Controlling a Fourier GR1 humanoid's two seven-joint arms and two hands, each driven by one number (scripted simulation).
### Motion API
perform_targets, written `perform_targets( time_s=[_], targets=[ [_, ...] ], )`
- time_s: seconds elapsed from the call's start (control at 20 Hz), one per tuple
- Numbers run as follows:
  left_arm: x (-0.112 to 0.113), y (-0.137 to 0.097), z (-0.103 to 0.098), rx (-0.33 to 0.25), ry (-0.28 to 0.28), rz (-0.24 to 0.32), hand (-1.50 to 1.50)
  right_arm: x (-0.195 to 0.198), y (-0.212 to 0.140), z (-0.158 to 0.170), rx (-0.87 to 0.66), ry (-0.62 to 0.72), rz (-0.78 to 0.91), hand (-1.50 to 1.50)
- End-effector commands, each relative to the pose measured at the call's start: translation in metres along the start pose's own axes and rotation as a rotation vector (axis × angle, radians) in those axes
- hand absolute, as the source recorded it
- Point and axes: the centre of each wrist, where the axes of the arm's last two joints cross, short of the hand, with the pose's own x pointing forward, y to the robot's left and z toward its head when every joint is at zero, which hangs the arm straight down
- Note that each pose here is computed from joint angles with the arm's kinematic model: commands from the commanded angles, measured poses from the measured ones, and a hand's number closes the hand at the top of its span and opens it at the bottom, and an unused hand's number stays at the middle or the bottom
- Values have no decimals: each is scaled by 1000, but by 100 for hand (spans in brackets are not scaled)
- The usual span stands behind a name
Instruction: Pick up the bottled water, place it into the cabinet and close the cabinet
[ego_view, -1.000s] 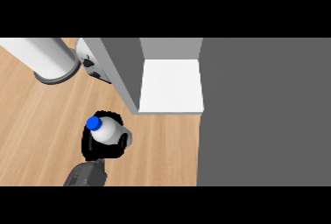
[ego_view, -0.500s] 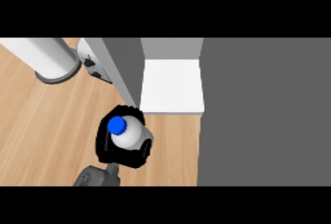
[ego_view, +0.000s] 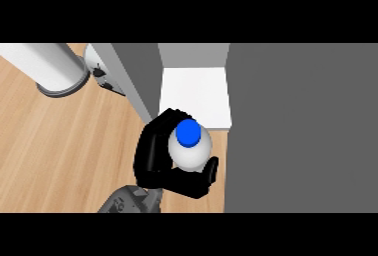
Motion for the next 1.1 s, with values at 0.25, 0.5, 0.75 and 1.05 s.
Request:
perform_targets(
  time_s=[0.25, 0.5, 0.75, 1.05],
  targets=[
    [11, -41, -49, 75, -34, -74, 150, 19, -1, -22, 6, -50, 2, -150],
    [13, -61, -80, 109, -39, -150, 150, 26, -3, -24, 12, -66, 27, -150],
    [-4, -52, -89, 120, -12, -217, 150, 24, -12, -11, 3, -55, 24, -150],
    [-29, -31, -93, 136, 9, -282, 150, 24, -8, -11, -1, -73, 2, -150]
  ],
)
